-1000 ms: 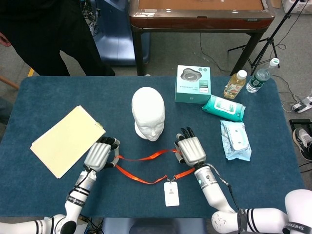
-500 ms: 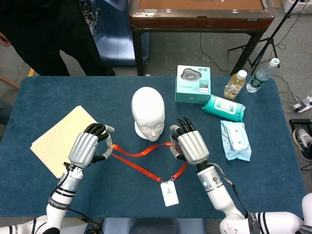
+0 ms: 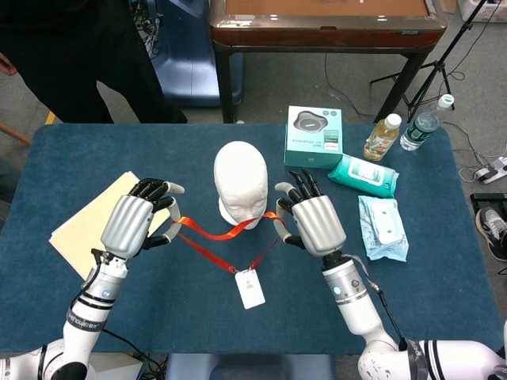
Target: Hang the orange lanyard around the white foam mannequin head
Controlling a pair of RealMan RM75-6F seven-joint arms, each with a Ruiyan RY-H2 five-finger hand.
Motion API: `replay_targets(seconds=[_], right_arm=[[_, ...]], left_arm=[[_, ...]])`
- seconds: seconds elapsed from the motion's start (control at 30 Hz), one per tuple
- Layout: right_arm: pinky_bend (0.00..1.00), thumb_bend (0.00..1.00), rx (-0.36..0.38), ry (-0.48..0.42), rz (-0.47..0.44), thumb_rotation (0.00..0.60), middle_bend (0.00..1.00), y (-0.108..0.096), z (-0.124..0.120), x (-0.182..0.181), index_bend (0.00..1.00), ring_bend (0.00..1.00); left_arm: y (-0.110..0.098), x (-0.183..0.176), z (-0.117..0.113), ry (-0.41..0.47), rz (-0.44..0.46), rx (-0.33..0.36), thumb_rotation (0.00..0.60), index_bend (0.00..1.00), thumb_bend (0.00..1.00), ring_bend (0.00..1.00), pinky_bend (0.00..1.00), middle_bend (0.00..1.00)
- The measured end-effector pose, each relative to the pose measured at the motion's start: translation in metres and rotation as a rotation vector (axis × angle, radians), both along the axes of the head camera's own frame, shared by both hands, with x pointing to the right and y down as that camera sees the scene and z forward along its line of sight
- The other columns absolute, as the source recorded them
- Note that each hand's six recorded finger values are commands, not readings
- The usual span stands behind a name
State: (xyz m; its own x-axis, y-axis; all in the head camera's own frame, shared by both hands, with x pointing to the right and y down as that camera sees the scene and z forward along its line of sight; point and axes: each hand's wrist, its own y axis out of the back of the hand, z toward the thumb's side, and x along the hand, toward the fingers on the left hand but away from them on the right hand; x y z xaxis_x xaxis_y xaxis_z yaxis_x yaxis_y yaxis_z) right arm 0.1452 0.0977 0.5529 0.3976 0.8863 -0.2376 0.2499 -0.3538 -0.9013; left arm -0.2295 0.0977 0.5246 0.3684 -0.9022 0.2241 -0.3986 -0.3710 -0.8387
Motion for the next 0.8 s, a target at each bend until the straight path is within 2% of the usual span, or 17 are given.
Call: replay_targets(seconds=[0.3,0.47,0.8], right_arm=[[0.04,0.54,0.053,-0.006,0.06,0.6,0.28,-0.025,-0.016,0.008,0.63,0.11],[0.04,0.54,0.067,-0.004,0.101,0.6,0.28,-0.038,-0.019,0.015,0.63,0.11],[0.04,0.55,0.08,0.018,0.179,0.6,0.28,-0.057,-0.018,0.028,0.63,0.11]], left_arm=[[-0.027,0.01,-0.008,-0.003,-0.006,0.006,0.6,0.61,0.36,0.24,0.19,0.33],[-0.044,0.011,-0.009,-0.027,-0.029,0.005,0.6,0.61,0.36,0.24,0.19,0.33],[-0.063,0.011,-0.007,-0.033,-0.066,-0.011,0.6,0.62,0.36,0.23,0.18,0.33]])
